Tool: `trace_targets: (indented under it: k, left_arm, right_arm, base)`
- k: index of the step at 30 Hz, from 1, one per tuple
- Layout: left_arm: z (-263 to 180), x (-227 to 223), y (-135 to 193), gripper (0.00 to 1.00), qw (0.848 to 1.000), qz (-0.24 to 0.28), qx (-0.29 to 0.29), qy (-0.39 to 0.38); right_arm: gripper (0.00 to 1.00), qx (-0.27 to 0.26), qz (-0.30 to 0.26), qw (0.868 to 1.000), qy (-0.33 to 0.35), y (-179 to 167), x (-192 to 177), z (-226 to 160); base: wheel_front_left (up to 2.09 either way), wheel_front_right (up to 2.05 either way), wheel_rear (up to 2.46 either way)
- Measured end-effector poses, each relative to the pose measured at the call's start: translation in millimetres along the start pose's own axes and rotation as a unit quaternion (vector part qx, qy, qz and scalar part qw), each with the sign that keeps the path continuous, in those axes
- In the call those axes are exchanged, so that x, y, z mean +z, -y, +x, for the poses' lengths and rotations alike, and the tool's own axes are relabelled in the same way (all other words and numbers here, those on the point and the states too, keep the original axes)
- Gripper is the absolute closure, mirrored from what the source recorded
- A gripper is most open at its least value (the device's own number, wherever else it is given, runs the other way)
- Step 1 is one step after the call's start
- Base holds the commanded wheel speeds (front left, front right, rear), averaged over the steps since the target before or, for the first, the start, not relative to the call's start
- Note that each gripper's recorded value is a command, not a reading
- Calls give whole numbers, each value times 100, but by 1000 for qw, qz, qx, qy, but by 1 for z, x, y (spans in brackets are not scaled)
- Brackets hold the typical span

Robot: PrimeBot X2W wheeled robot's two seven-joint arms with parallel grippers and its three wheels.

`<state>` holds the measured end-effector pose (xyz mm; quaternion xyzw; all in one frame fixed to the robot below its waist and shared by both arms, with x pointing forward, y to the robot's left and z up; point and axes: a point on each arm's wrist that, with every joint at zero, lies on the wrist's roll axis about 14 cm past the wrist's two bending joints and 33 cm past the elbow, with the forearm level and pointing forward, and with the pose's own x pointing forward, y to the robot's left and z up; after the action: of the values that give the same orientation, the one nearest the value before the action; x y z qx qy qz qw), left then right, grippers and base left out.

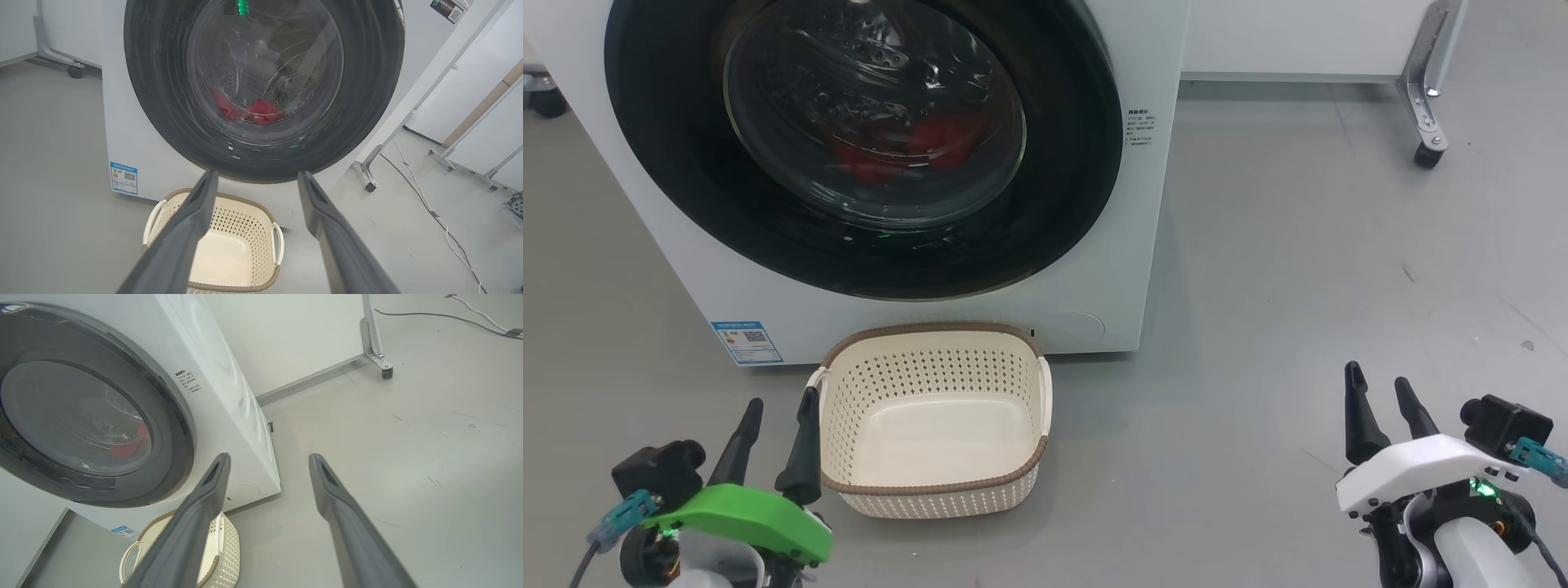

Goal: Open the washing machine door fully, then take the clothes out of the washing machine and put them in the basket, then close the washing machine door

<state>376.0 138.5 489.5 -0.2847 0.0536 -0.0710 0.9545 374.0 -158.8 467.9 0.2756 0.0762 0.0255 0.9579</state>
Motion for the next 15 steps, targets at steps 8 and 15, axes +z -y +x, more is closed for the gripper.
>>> trace_targets:
  k: [8, 15]
  left_arm:
    - [0, -2, 6, 0, 999, 49, -8, 4]
    - [0, -1, 7, 0, 997, 82, -8, 12]
  right_arm:
    - [0, 12, -58, 998, 5, -8, -2, 1]
    - [0, 20, -96, 995, 11, -13, 0, 3]
  base:
    - [0, 0, 0]
    - [0, 0, 0]
